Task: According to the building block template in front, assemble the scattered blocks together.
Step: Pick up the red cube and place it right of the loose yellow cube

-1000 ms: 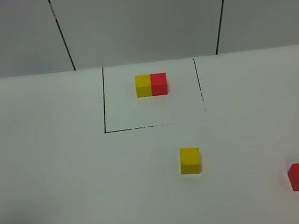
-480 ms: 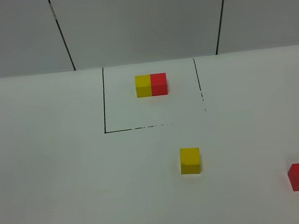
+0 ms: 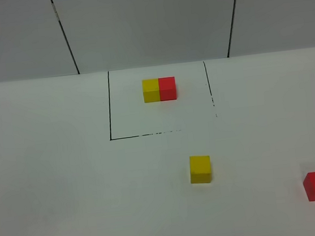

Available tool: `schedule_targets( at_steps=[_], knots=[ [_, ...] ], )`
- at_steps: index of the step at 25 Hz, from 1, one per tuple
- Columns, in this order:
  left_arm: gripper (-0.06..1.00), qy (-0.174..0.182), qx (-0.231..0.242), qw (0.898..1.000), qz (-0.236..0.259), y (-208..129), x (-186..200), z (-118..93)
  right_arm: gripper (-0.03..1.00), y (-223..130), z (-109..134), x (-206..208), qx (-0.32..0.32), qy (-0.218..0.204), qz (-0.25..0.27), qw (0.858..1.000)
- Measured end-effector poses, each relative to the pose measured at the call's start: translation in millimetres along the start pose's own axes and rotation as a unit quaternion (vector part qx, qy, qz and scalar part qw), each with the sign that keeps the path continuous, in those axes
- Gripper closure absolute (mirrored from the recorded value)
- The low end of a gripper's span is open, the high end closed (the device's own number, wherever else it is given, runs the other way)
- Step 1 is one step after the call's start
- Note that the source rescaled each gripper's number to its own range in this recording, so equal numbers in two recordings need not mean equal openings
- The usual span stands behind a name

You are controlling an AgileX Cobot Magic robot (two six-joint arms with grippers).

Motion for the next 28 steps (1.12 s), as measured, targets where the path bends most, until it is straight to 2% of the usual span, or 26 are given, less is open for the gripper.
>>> schedule_targets(
  at_steps=[11, 28],
  knots=[
    [0.44, -0.003, -0.004, 1.0, -0.013, -0.9, 3.2, -1.6, 0.21, 0.0, 0.0, 0.0, 0.0, 0.0, 0.0, 1.0],
    [0.46, -0.004, -0.003, 1.0, -0.013, -0.9, 3.2, -1.8, 0.21, 0.0, 0.0, 0.0, 0.0, 0.0, 0.0, 1.0]
  ],
)
Point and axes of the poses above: a point on each arm's last joint axis where the gripper is mounted, x pointing back along that axis away from the gripper, z along the wrist's bending axis when the last joint is at zero, y = z × x, the point moved 7 cm from there along -x, pointing out along that axis toward the gripper, and after that the axes turned 8 degrees about x, right-handed, at the moved point
